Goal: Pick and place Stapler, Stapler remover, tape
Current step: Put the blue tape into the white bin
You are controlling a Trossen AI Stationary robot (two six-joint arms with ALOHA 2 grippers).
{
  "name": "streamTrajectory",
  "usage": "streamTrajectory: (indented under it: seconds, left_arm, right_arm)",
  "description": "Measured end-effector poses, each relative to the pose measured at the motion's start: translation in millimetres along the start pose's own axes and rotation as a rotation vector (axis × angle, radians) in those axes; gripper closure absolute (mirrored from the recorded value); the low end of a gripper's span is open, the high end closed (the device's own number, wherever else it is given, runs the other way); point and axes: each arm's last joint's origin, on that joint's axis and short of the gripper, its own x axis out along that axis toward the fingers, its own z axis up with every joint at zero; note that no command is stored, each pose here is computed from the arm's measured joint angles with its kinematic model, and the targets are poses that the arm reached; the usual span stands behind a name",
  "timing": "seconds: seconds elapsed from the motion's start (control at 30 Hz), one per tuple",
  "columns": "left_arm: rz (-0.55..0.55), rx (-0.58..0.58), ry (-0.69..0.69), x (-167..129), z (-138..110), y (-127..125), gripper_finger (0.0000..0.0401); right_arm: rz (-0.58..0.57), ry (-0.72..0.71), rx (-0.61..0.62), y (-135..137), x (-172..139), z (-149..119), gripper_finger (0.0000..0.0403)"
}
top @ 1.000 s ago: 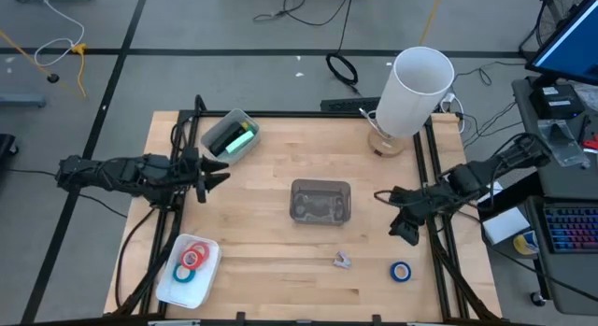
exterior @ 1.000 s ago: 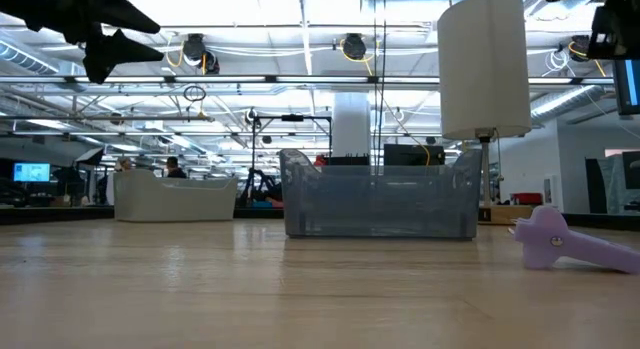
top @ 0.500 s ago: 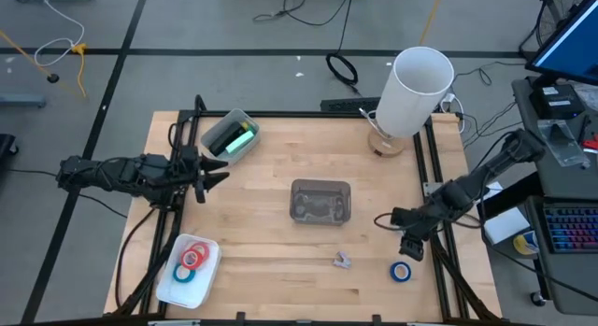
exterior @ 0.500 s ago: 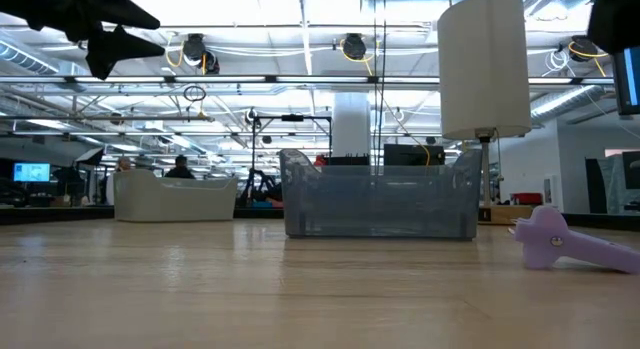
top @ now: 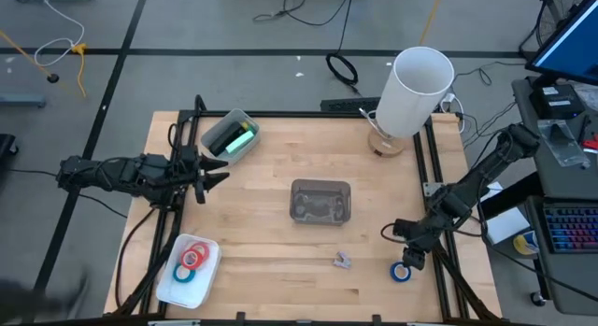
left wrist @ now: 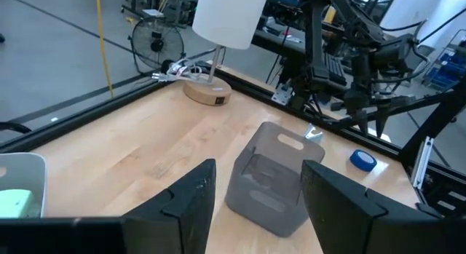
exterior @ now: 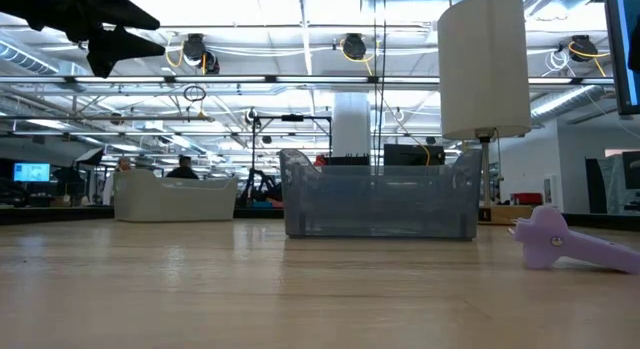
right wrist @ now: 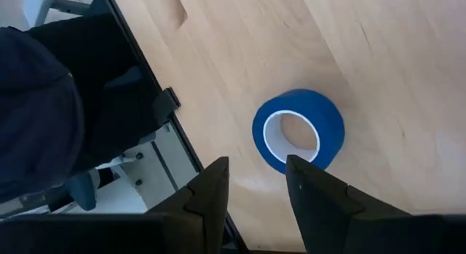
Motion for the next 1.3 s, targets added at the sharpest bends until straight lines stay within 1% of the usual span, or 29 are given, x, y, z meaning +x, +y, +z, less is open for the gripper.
streamTrajectory:
  seconds: [0.2, 0.47, 0.53, 0.73, 0.8, 0.87, 0.97, 1.03, 1.2, 1.3]
  left_arm:
    - [0.000, 0.001, 0.001, 0.0, -0.1, 0.0, 0.0201]
    - [0.000, -0.021, 0.002, 0.0, -0.1, 0.0, 0.0201]
    - [0.000, -0.022, 0.002, 0.0, -0.1, 0.0, 0.0201]
    - [0.000, -0.022, 0.001, -0.1, 0.0, 0.0, 0.0201]
    - [-0.001, -0.022, 0.001, -0.1, 0.1, 0.0, 0.0201]
    - [-0.001, -0.022, 0.001, -0.1, 0.1, 0.0, 0.0201]
    - [-0.001, -0.034, 0.002, -0.1, 0.0, 0.0, 0.0201]
    - [-0.001, -0.042, 0.002, -0.1, 0.0, 0.0, 0.0201]
    - [-0.001, -0.042, 0.003, 0.0, 0.0, -0.1, 0.0201]
    - [-0.001, -0.041, 0.003, 0.0, 0.0, 0.0, 0.0201]
  right_arm:
    - [0.000, 0.007, 0.020, 0.2, 0.4, -1.7, 0.0273]
    - [-0.001, 0.005, 0.083, 0.2, 0.4, -1.7, 0.0273]
    - [-0.012, 0.006, 0.119, -0.9, 0.4, -1.7, 0.0273]
    - [-0.123, 0.006, 0.279, -11.6, -0.3, -3.3, 0.0273]
    - [-0.136, 0.005, 0.311, -12.9, -0.5, -3.6, 0.0273]
    - [-0.124, 0.004, 0.317, -11.8, -0.3, -3.4, 0.0273]
    - [-0.069, 0.005, 0.297, -6.3, 0.5, -2.5, 0.0273]
    - [-0.053, 0.007, 0.288, -4.0, 2.3, -2.1, 0.0273]
    - [-0.083, 0.035, 0.284, -1.5, 14.1, -6.2, 0.0273]
    - [-0.126, 0.096, 0.288, -2.2, 22.2, -9.8, 0.0273]
